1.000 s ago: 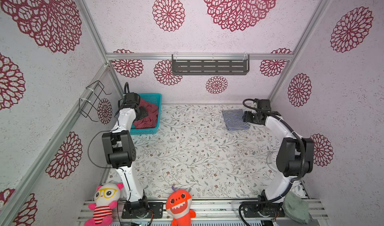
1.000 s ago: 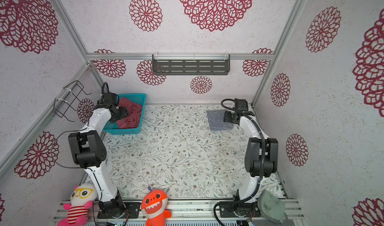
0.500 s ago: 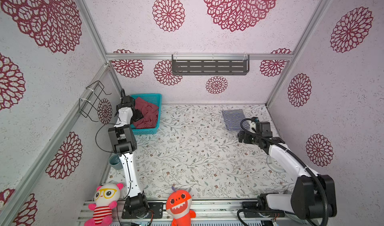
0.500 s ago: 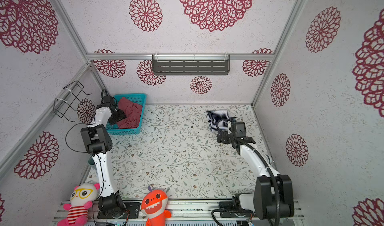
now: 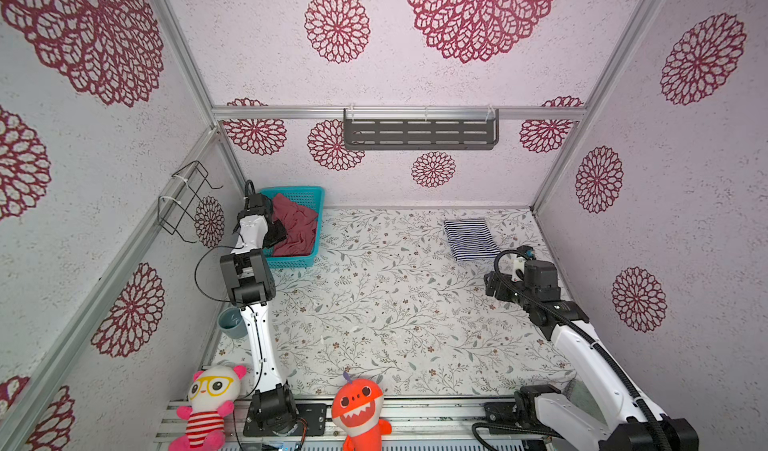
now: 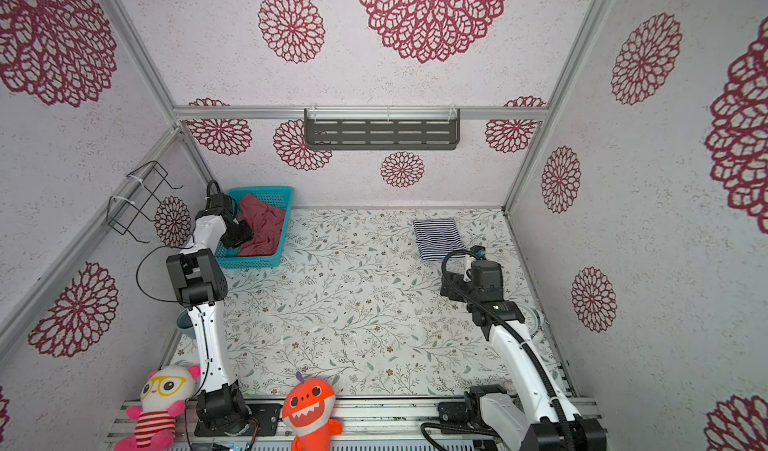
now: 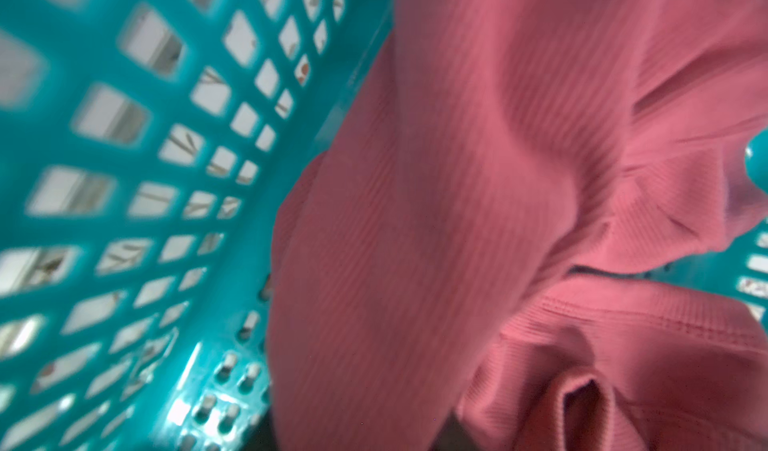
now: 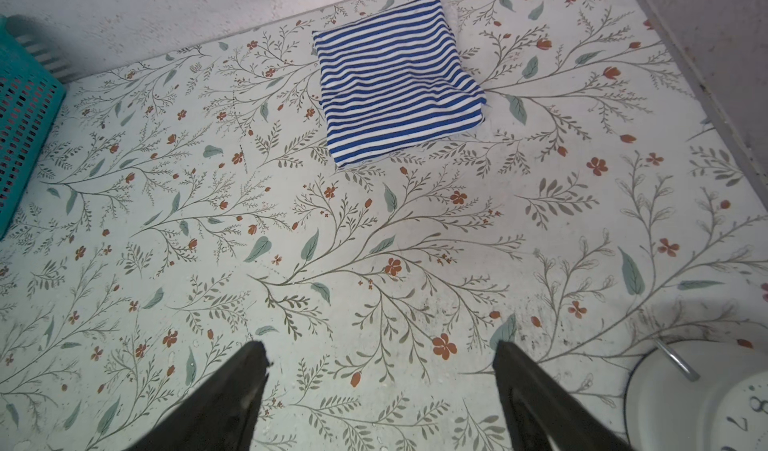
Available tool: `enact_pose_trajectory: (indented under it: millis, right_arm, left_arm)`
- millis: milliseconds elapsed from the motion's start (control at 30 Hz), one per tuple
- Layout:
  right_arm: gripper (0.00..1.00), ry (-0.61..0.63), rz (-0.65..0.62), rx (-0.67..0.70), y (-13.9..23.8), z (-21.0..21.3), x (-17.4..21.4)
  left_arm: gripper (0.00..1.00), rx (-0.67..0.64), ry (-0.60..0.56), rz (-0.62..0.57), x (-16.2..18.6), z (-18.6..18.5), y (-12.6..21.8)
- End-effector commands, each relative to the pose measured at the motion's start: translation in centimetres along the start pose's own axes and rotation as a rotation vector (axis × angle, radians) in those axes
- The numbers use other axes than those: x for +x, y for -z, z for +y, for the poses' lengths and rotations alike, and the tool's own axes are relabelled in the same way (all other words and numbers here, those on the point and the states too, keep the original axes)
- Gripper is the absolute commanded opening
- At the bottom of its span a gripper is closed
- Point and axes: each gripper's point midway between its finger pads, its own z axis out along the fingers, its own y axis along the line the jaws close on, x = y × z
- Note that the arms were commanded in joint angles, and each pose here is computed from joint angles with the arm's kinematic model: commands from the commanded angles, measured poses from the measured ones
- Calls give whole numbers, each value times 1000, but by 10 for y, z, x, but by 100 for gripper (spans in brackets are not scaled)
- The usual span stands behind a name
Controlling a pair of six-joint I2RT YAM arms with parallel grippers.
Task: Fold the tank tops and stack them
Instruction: 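Grasp the maroon tank top in the teal basket with the left gripper, then lift the maroon tank top out and drop it on the table center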
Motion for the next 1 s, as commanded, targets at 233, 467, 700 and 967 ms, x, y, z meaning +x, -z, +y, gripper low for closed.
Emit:
enact_pose_trajectory:
  millis: [233,467,700,967]
  right_arm:
    - [83,-14,-5,16,8,-3,0]
    - [72,-19,11,61,10,-13,1]
    - [61,-42,47,40,-4,-11,6]
    - [60,-58,39,6,-14,-5,-3]
  left_arm:
    - [0,6,-71,-53,-10,-13,30]
    - [0,52,-110,-166,-22,-38,101]
    - [0,147,-170,-373,-5,-70,227]
    - [0,281,-327,-588,54,-121,392]
